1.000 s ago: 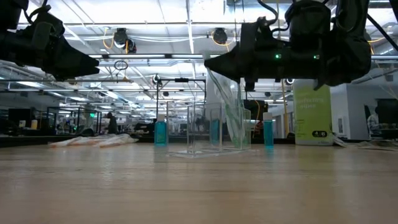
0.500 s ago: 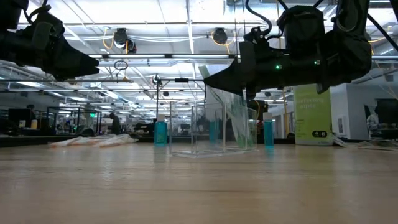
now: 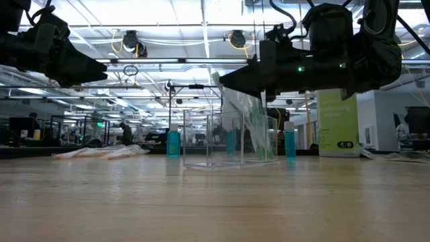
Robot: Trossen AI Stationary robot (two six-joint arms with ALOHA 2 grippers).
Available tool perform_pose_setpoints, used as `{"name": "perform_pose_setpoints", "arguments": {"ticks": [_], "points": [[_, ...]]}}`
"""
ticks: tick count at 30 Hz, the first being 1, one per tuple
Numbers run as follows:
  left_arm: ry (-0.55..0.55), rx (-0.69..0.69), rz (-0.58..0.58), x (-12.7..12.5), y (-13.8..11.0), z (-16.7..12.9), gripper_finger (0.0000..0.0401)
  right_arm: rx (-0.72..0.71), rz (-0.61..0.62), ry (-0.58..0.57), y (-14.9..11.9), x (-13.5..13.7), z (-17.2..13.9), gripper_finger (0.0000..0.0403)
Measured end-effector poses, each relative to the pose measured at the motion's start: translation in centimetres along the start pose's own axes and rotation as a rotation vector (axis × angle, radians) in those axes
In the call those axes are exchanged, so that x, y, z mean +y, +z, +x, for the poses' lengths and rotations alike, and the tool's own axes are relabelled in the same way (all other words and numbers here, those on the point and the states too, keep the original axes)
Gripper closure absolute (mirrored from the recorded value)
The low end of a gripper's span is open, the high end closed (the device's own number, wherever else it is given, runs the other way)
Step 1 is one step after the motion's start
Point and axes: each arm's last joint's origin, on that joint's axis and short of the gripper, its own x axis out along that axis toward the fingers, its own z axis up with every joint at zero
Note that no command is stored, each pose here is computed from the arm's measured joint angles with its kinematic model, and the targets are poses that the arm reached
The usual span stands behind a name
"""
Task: Pick & Place toothbrushing station
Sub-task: Put the green toothbrush into the transparent organizer, then put the mouthwash bottle into the transparent organizer
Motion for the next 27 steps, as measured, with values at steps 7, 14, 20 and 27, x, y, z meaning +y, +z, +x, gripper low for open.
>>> {"name": "perform_pose_setpoints", "arguments": {"ticks": [7, 14, 20, 27], "points": [[0.000, 0.000, 0.000, 0.0, 0.0, 0.0, 0.0167, -0.054, -0.038, 0.001, 0.5, 0.0, 0.0, 0.0239], [0.000, 0.000, 0.000, 0.0, 0.0, 0.0, 0.0167, -0.035, -0.109, 0.040, 1.1, 1.8, 1.0, 0.0216], [0.000, 0.000, 0.000, 0.0, 0.0, 0.0, 0.0166, 0.206, -0.364, 0.020, 2.3, 5.5, 4.6, 0.0223], [0.000, 0.000, 0.000, 0.0, 0.0, 0.0, 0.0166, 0.308, -0.420, -0.048, 5.2, 7.6, 6.7, 0.0226]]}}
